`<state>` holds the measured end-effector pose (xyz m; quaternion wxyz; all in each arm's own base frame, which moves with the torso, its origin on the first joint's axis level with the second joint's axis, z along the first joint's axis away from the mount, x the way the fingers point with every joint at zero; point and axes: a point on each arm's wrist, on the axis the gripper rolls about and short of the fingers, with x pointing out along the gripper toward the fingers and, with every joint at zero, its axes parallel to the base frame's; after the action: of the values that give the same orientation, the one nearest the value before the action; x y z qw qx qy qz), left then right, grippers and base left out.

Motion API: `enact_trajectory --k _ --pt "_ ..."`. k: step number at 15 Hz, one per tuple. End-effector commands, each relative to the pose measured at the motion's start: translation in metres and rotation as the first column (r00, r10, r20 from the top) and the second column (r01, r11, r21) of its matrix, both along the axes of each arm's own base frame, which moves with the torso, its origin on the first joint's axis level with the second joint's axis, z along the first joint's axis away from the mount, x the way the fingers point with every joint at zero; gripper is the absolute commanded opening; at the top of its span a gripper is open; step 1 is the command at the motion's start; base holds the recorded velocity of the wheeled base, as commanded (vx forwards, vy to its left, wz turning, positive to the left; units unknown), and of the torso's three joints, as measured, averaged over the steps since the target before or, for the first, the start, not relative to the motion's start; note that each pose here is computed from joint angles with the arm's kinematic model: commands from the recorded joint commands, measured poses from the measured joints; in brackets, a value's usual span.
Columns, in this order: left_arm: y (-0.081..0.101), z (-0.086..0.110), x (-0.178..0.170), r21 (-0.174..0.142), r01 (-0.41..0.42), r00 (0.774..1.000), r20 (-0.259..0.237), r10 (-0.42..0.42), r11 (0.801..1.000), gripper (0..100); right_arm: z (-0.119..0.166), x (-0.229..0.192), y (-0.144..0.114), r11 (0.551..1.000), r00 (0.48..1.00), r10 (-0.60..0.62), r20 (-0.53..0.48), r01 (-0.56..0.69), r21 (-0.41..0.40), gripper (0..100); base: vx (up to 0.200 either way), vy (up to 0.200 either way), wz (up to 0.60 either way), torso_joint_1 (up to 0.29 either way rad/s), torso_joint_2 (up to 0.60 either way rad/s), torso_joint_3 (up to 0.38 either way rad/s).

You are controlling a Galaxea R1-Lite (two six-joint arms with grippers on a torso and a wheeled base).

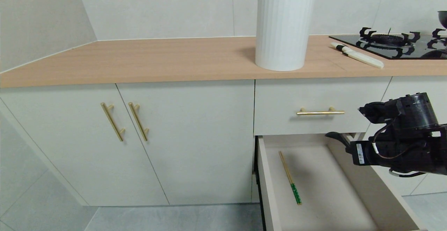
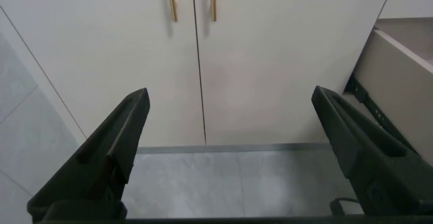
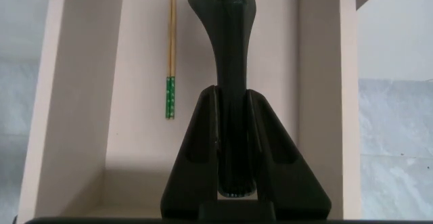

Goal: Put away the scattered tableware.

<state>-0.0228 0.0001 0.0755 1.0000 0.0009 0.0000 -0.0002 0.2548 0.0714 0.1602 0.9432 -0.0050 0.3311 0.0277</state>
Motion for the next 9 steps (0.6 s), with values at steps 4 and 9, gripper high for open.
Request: enact_trajectory --k 4,9 --pt "0.000 0.000 0.000 0.000 0.000 1.000 0.000 0.000 1.000 100 -0.047 0.031 0.013 1.000 0.996 0.007 -0.089 -0.009 -0.025 0 0.000 0.000 0.00 0.000 0.00 0.000" --pt "0.000 0.000 0.000 0.000 0.000 1.000 0.000 0.000 1.000 100 -0.111 0.061 0.025 0.999 0.986 0.000 -0.169 -0.009 -0.048 0 0.000 0.000 0.00 0.000 0.00 0.000"
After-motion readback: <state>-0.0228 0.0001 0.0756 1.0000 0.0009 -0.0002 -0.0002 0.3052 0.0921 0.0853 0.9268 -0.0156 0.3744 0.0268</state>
